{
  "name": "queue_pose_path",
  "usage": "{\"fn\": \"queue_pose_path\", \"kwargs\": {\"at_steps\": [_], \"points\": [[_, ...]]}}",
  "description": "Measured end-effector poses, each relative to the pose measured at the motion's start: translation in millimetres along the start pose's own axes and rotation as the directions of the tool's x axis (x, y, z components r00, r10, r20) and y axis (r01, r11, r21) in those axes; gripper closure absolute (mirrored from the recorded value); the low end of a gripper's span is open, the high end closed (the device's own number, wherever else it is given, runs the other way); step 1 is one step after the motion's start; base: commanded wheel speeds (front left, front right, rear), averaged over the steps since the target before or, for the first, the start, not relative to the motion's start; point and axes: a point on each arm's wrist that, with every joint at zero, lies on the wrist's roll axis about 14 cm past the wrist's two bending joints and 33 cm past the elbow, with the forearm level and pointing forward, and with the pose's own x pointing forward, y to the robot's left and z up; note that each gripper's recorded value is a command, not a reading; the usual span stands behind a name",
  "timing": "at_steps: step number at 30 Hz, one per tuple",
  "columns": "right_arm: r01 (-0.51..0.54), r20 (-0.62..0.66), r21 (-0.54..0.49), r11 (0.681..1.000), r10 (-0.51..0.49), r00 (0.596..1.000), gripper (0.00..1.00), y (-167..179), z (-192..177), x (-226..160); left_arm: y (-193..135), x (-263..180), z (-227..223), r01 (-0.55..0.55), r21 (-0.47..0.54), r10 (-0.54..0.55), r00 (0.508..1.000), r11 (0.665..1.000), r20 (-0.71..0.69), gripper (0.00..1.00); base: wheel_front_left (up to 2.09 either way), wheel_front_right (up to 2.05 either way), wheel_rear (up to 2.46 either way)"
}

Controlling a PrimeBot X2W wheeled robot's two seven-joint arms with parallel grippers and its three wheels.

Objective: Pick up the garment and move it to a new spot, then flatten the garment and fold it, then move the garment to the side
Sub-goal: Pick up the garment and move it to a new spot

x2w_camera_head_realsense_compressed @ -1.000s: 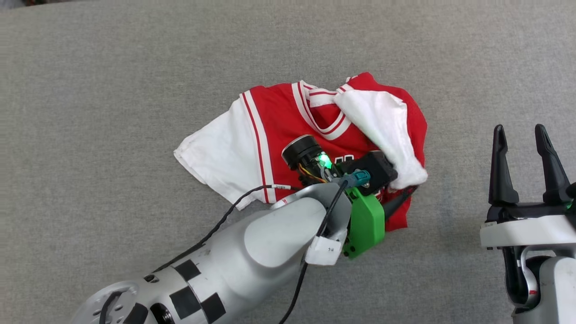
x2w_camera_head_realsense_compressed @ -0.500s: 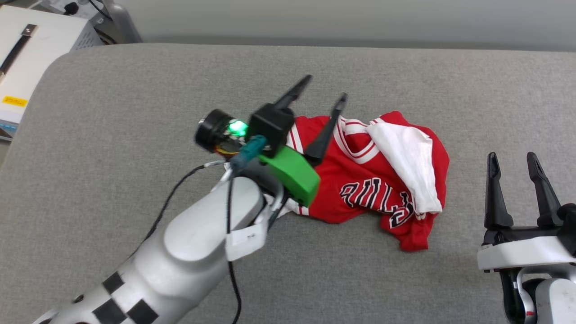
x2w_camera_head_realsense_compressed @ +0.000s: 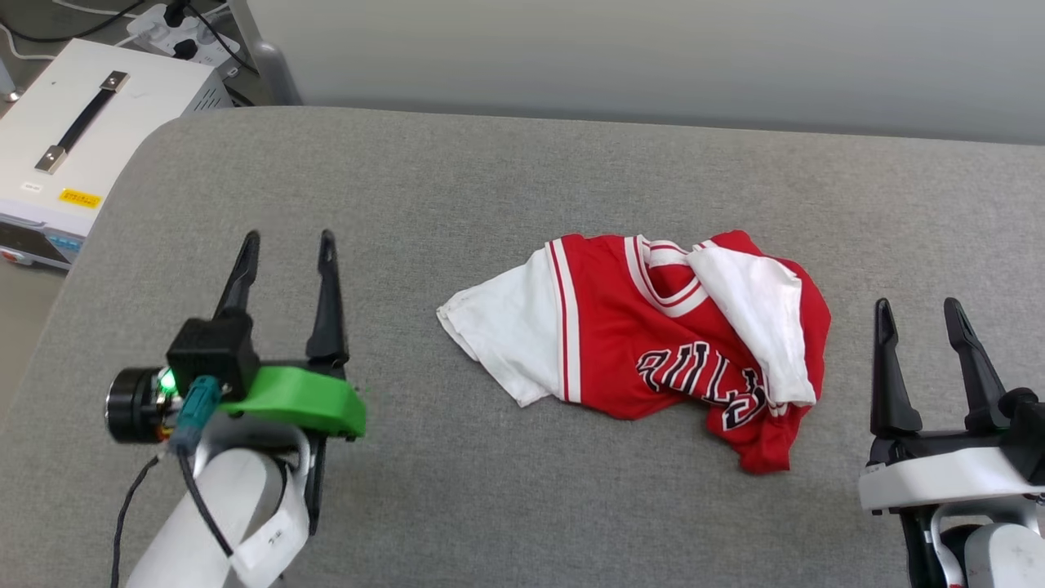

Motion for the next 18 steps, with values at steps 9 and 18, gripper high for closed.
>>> {"fn": "queue_pose_path", "kwargs": {"at_steps": [9,18], "points": [[0.001,-0.018,0.009,1.000,-0.001,1.000,0.00,1,-3,-11,6,-45,-25,-0.030,-0.028,0.028,0.997,0.999,-0.066,0.00,0.00,0.00,0.00],[-0.005,-0.051,0.024,1.000,0.007,0.999,0.00,6,-9,-28,-14,-63,-33,0.024,-0.057,-0.029,0.996,0.998,-0.087,0.00,0.00,0.00,0.00]]}}
